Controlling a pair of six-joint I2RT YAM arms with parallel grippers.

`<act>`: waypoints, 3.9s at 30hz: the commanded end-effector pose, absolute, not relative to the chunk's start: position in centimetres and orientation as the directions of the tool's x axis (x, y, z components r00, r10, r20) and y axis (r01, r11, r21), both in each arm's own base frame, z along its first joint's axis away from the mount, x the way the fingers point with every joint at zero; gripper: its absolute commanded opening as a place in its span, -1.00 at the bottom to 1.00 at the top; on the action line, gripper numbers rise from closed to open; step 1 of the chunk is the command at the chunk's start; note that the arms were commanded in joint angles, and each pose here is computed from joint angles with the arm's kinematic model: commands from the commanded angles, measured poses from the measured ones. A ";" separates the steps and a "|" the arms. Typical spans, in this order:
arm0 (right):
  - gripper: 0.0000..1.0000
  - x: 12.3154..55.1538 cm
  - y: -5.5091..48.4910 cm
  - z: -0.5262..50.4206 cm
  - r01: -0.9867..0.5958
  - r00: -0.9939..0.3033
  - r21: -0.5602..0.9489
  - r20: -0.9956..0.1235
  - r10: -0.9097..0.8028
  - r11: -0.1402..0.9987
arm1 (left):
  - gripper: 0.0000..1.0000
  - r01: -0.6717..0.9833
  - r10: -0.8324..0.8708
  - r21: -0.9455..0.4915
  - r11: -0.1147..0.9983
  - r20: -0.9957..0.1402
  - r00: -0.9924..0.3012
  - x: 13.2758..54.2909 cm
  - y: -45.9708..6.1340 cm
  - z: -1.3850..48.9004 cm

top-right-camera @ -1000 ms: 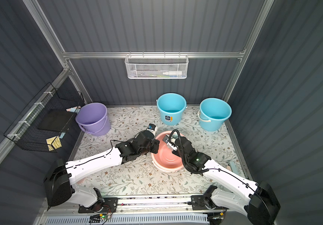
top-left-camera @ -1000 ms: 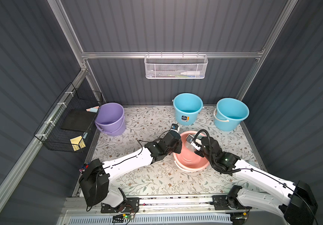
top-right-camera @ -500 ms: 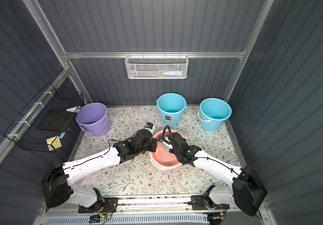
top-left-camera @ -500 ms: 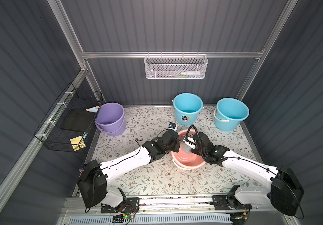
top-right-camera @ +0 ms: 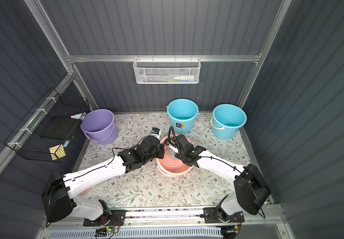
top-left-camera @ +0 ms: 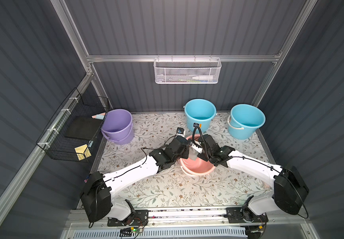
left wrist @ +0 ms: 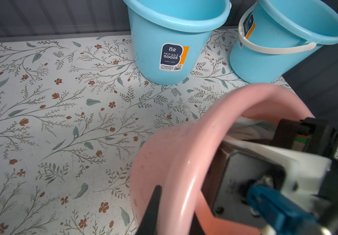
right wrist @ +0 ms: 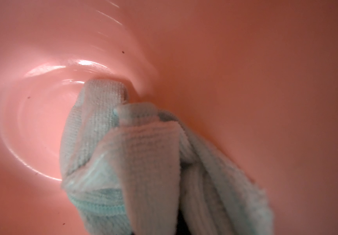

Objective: Wipe the inside of the bucket with a cloth
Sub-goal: Wipe the dirt from the inside of the bucket.

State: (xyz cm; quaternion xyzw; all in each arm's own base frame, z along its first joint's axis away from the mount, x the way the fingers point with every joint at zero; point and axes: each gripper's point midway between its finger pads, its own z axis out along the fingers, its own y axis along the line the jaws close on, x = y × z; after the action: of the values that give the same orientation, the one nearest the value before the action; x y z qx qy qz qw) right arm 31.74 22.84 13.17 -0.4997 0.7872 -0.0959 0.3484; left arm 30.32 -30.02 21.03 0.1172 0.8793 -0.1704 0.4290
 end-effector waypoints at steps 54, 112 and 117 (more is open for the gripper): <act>-1.00 24.1 23.3 6.9 -0.496 -0.864 -0.035 -0.084 -0.497 0.868 | -1.00 0.458 0.103 -0.222 0.861 -0.805 -0.584 28.8 -31.3 22.7; -1.00 24.3 23.3 6.1 -0.076 -0.976 0.112 -0.210 -0.051 0.991 | -1.00 0.453 0.104 -0.221 0.864 -0.801 -0.590 29.3 -32.0 22.2; -1.00 25.3 23.1 5.4 -0.059 -0.965 0.060 -0.259 -0.041 0.996 | -1.00 0.452 0.103 -0.218 0.865 -0.805 -0.585 29.3 -31.8 22.5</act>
State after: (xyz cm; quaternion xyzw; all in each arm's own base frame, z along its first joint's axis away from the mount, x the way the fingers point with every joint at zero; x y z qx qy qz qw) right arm 23.66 24.07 6.06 -0.0562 0.9916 0.0646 0.0970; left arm 29.70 -30.35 20.13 0.1452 0.8836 -0.1705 0.4113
